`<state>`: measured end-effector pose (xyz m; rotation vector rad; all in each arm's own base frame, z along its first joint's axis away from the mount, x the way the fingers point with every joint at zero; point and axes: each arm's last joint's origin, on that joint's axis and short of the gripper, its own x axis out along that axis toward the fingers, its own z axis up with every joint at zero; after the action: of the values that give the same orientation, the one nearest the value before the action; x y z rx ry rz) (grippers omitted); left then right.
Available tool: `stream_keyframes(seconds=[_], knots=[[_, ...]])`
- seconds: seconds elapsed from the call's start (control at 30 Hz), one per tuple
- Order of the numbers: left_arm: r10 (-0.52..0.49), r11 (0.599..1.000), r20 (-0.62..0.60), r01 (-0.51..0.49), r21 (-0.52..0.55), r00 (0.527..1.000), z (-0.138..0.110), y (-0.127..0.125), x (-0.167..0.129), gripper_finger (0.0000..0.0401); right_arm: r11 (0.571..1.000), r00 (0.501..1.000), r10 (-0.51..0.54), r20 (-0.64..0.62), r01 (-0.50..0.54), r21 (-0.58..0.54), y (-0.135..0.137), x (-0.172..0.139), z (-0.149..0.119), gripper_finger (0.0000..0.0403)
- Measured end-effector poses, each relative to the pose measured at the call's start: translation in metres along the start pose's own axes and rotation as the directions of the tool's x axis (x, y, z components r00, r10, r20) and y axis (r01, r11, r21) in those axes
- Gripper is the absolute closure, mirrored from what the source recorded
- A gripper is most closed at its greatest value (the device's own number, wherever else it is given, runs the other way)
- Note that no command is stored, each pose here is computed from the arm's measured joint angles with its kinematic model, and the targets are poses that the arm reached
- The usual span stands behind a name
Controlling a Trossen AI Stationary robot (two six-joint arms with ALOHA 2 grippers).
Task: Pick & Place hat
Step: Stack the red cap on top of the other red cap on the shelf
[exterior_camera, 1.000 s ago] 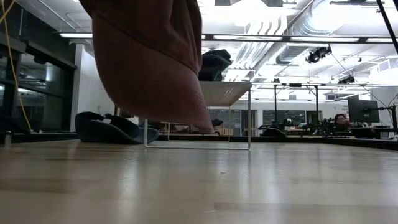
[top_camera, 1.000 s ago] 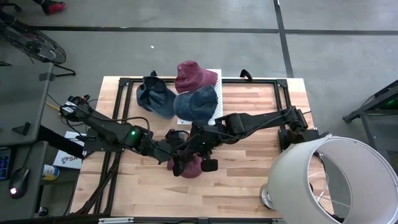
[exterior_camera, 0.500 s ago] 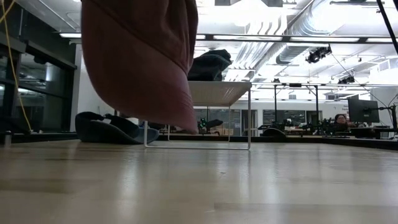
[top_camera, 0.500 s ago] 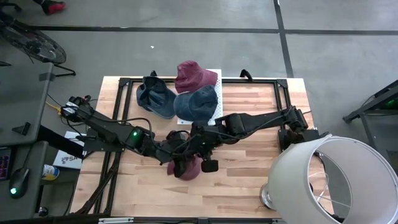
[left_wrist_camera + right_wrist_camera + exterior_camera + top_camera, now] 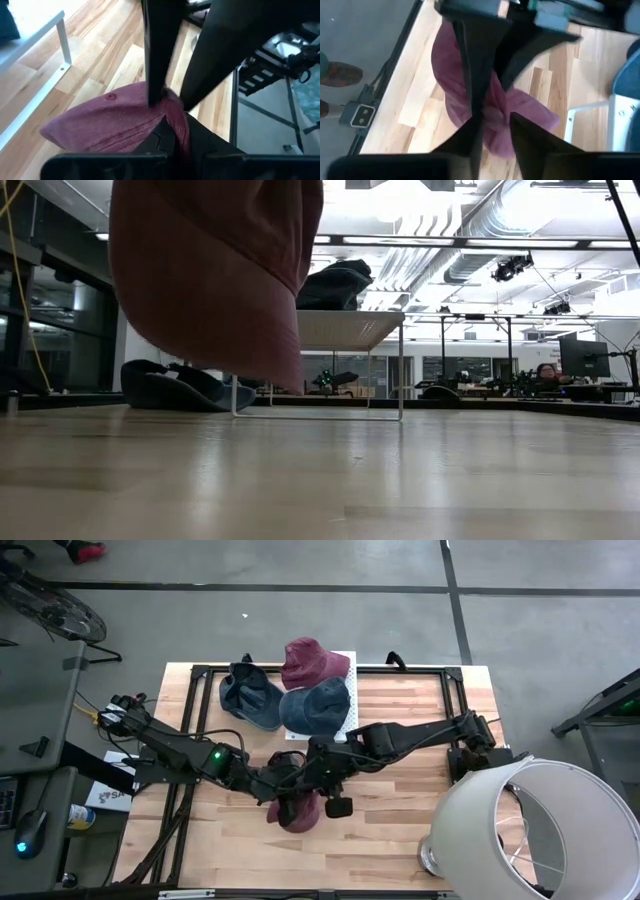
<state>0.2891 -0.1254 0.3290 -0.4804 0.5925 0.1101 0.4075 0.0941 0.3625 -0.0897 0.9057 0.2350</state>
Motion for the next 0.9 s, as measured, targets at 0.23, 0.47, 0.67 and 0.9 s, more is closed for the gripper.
stream_keyframes(seconds=[0.23,0.47,0.67,0.9], knots=[[-0.004,1.0,-0.001,0.004,-0.007,1.0,0.0,0.0,0.0,0.0398,0.999,1.0,-0.023,0.005,0.023,0.025,0.0,-0.023,-0.003,0.0238],[-0.012,0.999,0.137,0.017,-0.036,0.991,0.012,-0.004,-0.009,0.0398,0.988,0.986,-0.144,0.089,0.139,0.064,-0.003,-0.077,-0.007,0.0206],[0.024,0.999,0.352,-0.009,-0.044,0.936,0.03,-0.006,-0.029,0.0398,0.961,0.948,-0.267,0.173,0.248,0.124,-0.005,-0.122,-0.013,0.0204],[0.013,1.0,0.63,-0.025,0.009,0.777,0.06,-0.011,-0.065,0.0398,0.919,0.899,-0.387,0.205,0.358,0.167,-0.008,-0.145,-0.018,0.0204]])
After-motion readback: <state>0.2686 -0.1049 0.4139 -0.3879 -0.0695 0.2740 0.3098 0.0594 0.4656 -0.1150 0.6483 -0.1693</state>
